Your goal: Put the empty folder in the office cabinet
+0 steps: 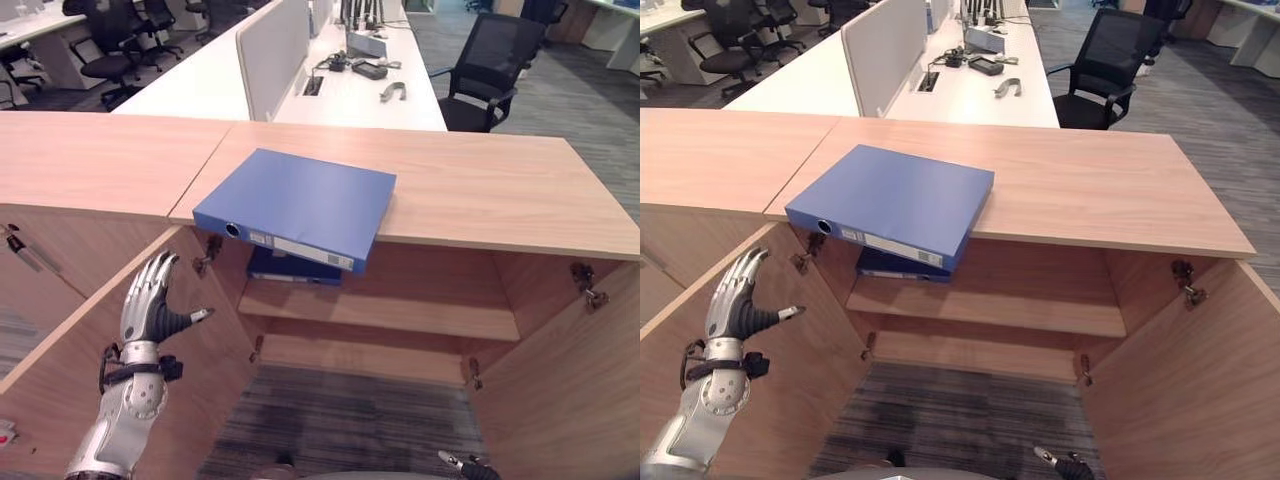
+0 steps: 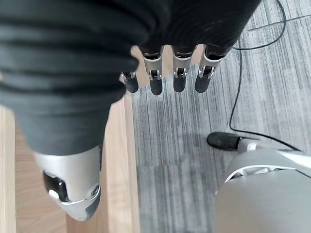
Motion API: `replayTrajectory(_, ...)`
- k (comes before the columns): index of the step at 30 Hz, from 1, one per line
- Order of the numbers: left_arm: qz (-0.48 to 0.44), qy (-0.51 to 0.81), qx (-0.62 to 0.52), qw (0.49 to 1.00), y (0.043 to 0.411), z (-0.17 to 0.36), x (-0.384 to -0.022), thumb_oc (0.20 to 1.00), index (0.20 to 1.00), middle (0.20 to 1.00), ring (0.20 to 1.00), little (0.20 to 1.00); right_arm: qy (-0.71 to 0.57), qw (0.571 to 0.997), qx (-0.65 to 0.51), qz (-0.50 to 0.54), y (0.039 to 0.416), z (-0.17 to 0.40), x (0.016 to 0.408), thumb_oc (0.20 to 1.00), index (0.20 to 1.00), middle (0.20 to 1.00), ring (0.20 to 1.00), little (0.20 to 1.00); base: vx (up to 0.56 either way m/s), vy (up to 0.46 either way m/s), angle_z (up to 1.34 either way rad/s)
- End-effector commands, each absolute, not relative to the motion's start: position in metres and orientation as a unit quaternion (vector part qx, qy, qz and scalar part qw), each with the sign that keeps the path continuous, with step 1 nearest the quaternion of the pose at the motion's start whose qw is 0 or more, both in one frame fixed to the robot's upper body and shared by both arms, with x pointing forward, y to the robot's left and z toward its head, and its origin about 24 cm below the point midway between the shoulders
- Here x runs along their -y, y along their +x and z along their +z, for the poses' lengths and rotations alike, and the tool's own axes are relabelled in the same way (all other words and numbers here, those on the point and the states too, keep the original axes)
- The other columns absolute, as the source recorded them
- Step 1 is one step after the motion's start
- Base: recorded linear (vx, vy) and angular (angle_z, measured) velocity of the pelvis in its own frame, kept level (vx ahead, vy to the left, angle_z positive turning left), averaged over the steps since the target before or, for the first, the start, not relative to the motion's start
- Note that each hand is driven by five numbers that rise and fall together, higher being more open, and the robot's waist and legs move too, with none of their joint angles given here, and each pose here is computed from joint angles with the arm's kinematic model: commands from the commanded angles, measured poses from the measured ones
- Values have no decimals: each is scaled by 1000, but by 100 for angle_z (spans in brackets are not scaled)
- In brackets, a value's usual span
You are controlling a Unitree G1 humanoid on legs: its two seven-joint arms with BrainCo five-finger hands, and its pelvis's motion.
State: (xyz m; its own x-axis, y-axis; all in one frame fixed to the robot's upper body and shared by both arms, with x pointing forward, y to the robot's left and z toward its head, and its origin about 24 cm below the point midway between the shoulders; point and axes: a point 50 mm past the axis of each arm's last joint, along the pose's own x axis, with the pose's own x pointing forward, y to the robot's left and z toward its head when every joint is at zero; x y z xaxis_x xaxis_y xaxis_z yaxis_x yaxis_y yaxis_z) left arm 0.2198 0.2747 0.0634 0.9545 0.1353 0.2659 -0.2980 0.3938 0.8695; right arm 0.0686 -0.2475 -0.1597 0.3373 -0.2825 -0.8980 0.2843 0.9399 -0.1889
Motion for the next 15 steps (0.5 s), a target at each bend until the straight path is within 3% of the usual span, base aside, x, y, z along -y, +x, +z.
replayTrajectory(1, 139, 569, 178, 791, 240, 100, -265, 1000, 1000, 1000, 1000, 1000, -13, 841, -517, -158, 94, -155, 245, 1000, 1000, 1000, 1000, 1000, 35, -6, 14)
replayTrajectory(6, 106, 648, 229, 718, 249, 125, -260, 1000, 1000, 1000, 1000, 1000, -26, 841, -519, -148, 95, -154, 246, 1000, 1000, 1000, 1000, 1000, 37, 1, 4)
replayTrajectory(15, 56, 705, 264, 656, 266, 139, -248, 1000, 1000, 1000, 1000, 1000, -41, 842, -517, -146, 96, -153, 250, 1000, 1000, 1000, 1000, 1000, 15, 12, -3)
